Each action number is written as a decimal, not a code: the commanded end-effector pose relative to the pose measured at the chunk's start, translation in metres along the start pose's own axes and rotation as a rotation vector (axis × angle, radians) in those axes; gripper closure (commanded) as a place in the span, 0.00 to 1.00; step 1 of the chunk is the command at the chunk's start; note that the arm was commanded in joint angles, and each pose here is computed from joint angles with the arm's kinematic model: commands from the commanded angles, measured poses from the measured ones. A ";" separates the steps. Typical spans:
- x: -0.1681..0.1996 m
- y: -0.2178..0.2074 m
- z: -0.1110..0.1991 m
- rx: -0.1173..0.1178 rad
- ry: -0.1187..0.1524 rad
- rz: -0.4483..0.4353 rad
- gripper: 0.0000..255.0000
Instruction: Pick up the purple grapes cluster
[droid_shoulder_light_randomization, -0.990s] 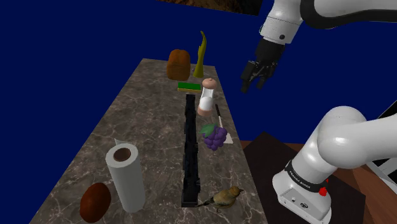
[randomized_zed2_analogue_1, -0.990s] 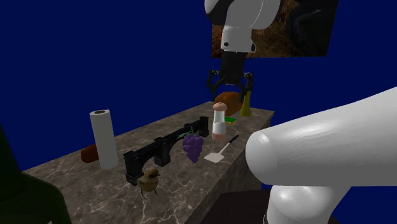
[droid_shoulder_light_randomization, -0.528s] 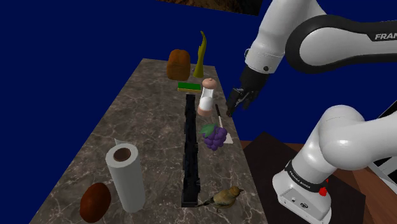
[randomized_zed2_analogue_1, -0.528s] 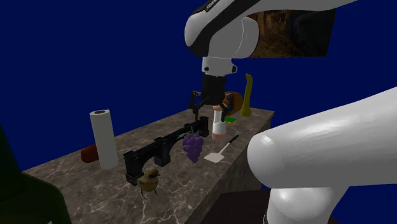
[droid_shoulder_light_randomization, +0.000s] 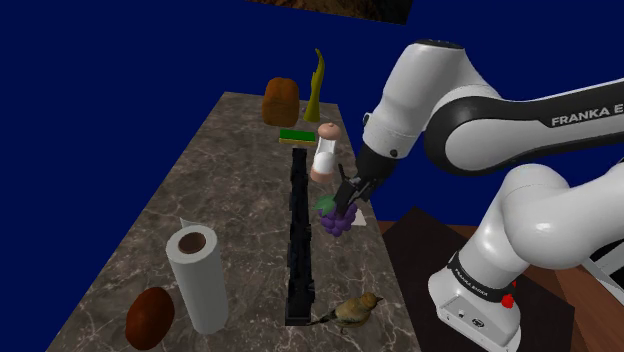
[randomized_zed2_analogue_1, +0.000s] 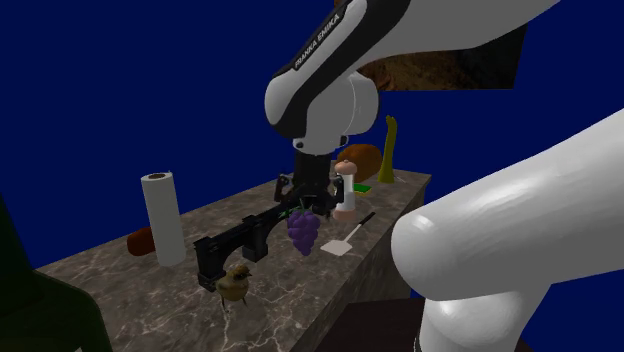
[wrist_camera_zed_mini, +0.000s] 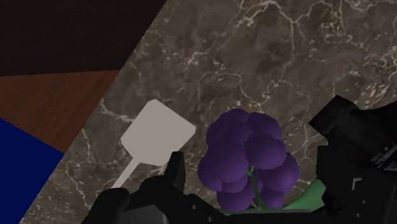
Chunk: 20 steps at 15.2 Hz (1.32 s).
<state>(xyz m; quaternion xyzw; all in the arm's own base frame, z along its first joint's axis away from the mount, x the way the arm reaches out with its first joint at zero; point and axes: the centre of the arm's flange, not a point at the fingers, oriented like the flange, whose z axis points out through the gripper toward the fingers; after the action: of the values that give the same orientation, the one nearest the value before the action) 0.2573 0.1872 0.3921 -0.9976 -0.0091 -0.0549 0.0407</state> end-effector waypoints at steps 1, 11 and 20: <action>-0.002 0.000 0.010 0.001 0.002 -0.001 0.00; -0.004 0.001 0.028 0.001 0.002 -0.001 1.00; -0.001 0.000 0.008 0.001 0.002 -0.001 1.00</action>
<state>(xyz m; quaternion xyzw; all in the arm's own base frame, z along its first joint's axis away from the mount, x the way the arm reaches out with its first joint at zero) 0.2572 0.1883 0.3794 -0.9976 -0.0094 -0.0557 0.0409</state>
